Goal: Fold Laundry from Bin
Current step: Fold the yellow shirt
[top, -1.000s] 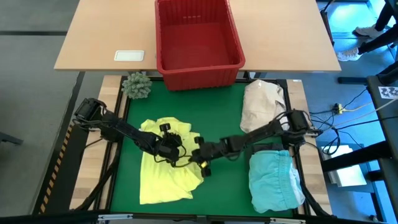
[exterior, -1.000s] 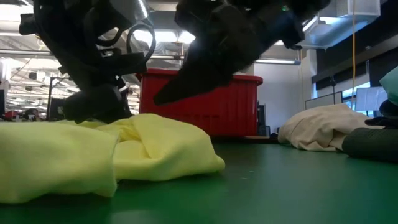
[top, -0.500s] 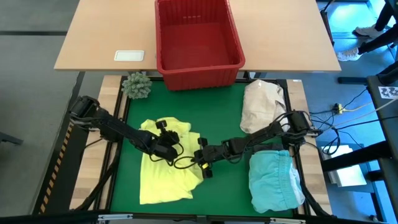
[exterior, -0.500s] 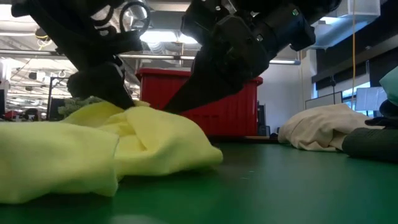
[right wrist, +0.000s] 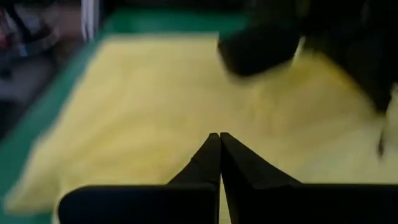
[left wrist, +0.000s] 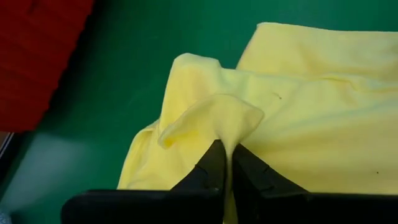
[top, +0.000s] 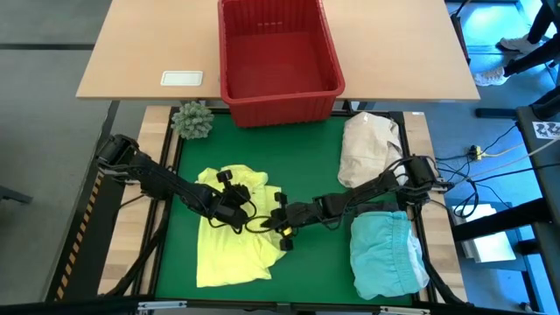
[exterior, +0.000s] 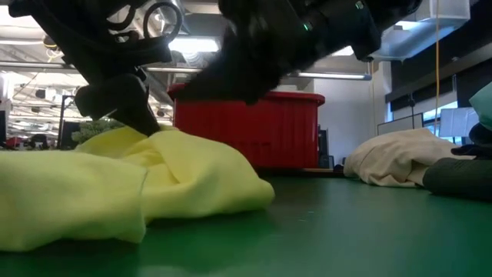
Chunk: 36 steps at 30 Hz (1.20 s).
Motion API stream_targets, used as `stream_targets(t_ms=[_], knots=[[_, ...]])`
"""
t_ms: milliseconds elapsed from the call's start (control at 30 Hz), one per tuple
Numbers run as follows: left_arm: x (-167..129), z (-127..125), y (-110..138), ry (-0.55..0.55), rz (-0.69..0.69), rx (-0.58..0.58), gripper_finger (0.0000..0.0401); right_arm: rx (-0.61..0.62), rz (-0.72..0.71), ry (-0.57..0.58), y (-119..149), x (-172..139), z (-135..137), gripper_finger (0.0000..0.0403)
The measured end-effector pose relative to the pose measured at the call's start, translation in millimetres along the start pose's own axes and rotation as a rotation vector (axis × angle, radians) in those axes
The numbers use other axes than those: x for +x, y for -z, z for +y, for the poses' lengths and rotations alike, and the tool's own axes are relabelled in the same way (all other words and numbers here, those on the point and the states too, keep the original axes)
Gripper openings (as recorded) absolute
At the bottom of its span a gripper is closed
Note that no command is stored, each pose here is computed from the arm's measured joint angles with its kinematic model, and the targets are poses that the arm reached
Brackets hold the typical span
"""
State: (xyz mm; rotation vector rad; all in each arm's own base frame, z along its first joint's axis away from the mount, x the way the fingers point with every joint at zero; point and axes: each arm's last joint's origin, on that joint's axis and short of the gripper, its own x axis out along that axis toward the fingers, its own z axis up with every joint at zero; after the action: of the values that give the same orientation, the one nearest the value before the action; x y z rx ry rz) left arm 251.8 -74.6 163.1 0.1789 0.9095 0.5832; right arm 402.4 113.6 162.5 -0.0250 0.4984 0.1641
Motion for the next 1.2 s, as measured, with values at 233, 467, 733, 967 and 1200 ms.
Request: stream_targets(t_ms=[233, 467, 733, 967, 1200], knots=[[0, -1, -1, 0.011, -0.009, -0.010, 0.0004, 0.069, -0.033, 0.040, 13, 21, -2, 0.0002], [0, -1, -1, 0.017, -0.004, -0.008, 0.0011, 0.150, 0.057, 0.022, 36, 39, -6, 0.0001], [0, -1, 0, 0.016, -0.001, -0.003, 0.0014, 0.152, 0.099, 0.027, 41, 39, -6, 0.0001], [-2, 4, 8, -0.035, 0.060, 0.026, 0.0015, 0.151, 0.107, 0.027, 42, 39, -6, 0.0001], [-5, 18, 23, -0.183, 0.156, -0.026, 0.0015, 0.152, 0.110, 0.010, 42, 39, -6, 0.0001]])
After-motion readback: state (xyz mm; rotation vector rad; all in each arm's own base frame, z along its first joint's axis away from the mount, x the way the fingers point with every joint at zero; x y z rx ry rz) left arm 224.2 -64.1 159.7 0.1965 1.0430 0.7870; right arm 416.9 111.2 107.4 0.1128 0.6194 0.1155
